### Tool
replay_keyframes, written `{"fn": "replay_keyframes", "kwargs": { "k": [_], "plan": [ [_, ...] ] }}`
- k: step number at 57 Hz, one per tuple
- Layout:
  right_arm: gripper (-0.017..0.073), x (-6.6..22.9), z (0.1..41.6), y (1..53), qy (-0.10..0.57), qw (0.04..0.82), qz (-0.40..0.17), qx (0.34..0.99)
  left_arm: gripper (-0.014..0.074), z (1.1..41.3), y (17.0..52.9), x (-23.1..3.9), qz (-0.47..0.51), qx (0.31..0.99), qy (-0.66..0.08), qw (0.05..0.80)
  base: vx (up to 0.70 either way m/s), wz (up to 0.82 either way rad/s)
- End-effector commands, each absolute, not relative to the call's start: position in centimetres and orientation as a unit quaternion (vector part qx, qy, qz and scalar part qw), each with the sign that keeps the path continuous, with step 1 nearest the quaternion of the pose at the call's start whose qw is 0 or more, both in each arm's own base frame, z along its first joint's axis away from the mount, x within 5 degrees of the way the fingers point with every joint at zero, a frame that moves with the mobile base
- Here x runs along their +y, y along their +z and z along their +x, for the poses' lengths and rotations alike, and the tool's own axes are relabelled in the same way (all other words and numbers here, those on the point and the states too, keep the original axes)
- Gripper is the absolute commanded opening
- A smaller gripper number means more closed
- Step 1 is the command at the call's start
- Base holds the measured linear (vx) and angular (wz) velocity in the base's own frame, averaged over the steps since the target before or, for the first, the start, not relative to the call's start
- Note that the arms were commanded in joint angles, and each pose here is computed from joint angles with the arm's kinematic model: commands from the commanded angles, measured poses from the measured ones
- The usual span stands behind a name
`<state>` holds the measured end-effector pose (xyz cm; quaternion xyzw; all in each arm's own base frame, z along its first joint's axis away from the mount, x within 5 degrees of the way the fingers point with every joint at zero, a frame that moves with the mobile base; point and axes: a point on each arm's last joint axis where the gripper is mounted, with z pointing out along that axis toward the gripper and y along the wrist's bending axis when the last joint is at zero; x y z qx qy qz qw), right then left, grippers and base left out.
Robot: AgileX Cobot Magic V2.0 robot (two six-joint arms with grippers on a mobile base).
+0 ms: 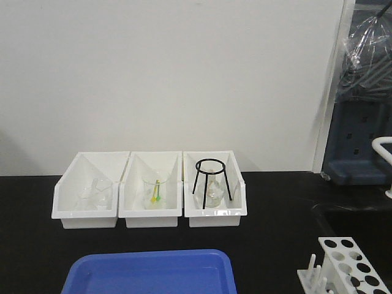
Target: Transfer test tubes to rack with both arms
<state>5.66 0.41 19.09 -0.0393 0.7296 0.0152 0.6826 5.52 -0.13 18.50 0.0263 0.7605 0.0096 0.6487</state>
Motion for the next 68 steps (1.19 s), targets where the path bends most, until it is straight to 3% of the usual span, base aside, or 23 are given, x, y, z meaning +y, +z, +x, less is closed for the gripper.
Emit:
{"fn": "replay_keyframes", "kwargs": {
  "k": [1, 7, 17, 30, 43, 60, 68],
  "plan": [
    [-0.0009, 0.4, 5.6, 19.5, 0.014, 0.711, -0.041, 0.702, -0.0004, 5.4, 20.2, -0.1, 0.021, 0.720, 0.006, 0.693, 0.04, -0.01],
    [-0.0009, 0.4, 5.6, 19.5, 0.014, 0.711, -0.041, 0.702, -0.0004, 5.4, 20.2, -0.1, 0.024, 0.719, 0.010, 0.694, 0.03, -0.01],
    [-0.0009, 0.4, 5.6, 19.5, 0.014, 0.712, -0.041, 0.701, -0.0004, 5.4, 21.0, 0.0, 0.107, 0.681, 0.105, 0.717, 0.00, 0.00],
    [-0.0009, 0.5, 5.6, 20.0, 0.015, 0.734, -0.040, 0.678, -0.0004, 5.4, 21.2, 0.0, 0.111, 0.673, 0.110, 0.723, 0.00, 0.00],
    [-0.0009, 0.5, 5.5, 20.8, 0.017, 0.759, -0.040, 0.649, -0.0004, 5.3, 21.8, -0.1, 0.007, 0.657, -0.004, 0.754, 0.00, 0.00],
    [-0.0009, 0.5, 5.2, 22.9, 0.019, 0.783, -0.038, 0.620, -0.0004, 4.6, 24.5, 0.0, -0.018, 0.554, -0.030, 0.832, 0.00, 0.00],
    [-0.0009, 0.4, 4.8, 26.5, 0.016, 0.783, -0.037, 0.621, 0.0008, 3.9, 28.2, 0.0, -0.011, 0.533, -0.022, 0.846, 0.00, 0.00]
  ]
}}
